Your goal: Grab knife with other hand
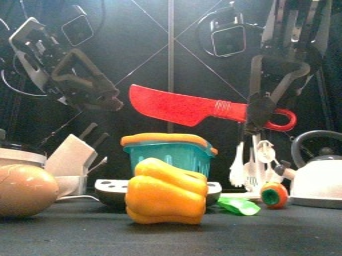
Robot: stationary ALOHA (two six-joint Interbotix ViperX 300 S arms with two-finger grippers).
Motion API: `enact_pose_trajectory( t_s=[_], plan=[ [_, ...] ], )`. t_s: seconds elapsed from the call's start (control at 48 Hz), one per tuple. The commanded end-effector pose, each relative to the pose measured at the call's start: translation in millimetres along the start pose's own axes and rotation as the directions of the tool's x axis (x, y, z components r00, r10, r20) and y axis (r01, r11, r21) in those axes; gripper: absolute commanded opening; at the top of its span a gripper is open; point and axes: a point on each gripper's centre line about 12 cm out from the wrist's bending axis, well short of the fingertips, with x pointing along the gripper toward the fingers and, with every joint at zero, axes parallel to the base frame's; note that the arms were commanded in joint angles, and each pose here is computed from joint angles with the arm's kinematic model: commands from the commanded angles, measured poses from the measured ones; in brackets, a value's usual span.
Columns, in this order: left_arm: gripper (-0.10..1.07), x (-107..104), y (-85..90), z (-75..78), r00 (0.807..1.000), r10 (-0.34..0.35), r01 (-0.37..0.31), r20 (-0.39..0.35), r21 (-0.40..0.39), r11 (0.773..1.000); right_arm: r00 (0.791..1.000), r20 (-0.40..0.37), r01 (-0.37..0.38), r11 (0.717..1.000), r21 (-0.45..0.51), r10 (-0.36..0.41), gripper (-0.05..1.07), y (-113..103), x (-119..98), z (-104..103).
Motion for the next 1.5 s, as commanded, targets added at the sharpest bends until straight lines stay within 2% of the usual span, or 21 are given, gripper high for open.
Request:
enact_pose_trajectory(
  t_s=[0.0,0.208,0.375,0.542,0.708,0.917,1.042,1.208,1.479],
  plan=[
    [0.82,10,-3.8,12.6,0.999,-0.019,0.018,0.026,0.032,0.999,0.999,0.030,-0.023,1.000,-0.007,0.023,0.20,7,-6,9],
    [0.92,29,-13.9,14.9,0.998,-0.066,0.067,-0.012,0.091,0.994,0.999,0.034,-0.020,1.000,-0.022,0.021,0.20,7,-5,10],
    [0.93,37,-14.5,18.6,0.998,-0.057,0.057,-0.013,0.061,0.996,0.999,0.035,-0.018,0.999,-0.029,0.019,0.20,7,-4,10],
    [0.91,38,-7.8,17.7,0.999,-0.023,0.023,-0.022,0.006,1.000,0.999,0.030,-0.016,0.999,-0.030,0.017,0.20,8,-1,10],
    [0.83,37,-6.5,16.4,0.999,-0.014,0.013,-0.046,-0.023,1.000,0.999,0.034,-0.016,0.999,-0.033,0.018,0.20,8,-1,11],
    [0.61,40,-7.1,18.0,0.998,-0.020,0.019,-0.054,-0.012,1.000,0.999,0.045,-0.020,0.999,-0.031,0.021,0.20,9,-2,16],
    [0.52,39,-7.2,16.8,0.998,-0.023,0.023,-0.057,-0.004,1.000,0.999,0.043,-0.015,0.999,-0.030,0.016,0.20,9,-1,16],
    [0.48,38,-8.8,13.5,0.997,-0.028,0.028,-0.066,-0.001,1.000,0.999,0.044,-0.009,1.000,-0.029,0.010,0.20,8,-4,17],
    [0.48,35,-18.6,8.6,0.995,-0.055,0.057,-0.080,0.011,0.998,0.998,0.066,-0.003,1.000,-0.027,0.004,0.20,9,-21,24]
  ],
)
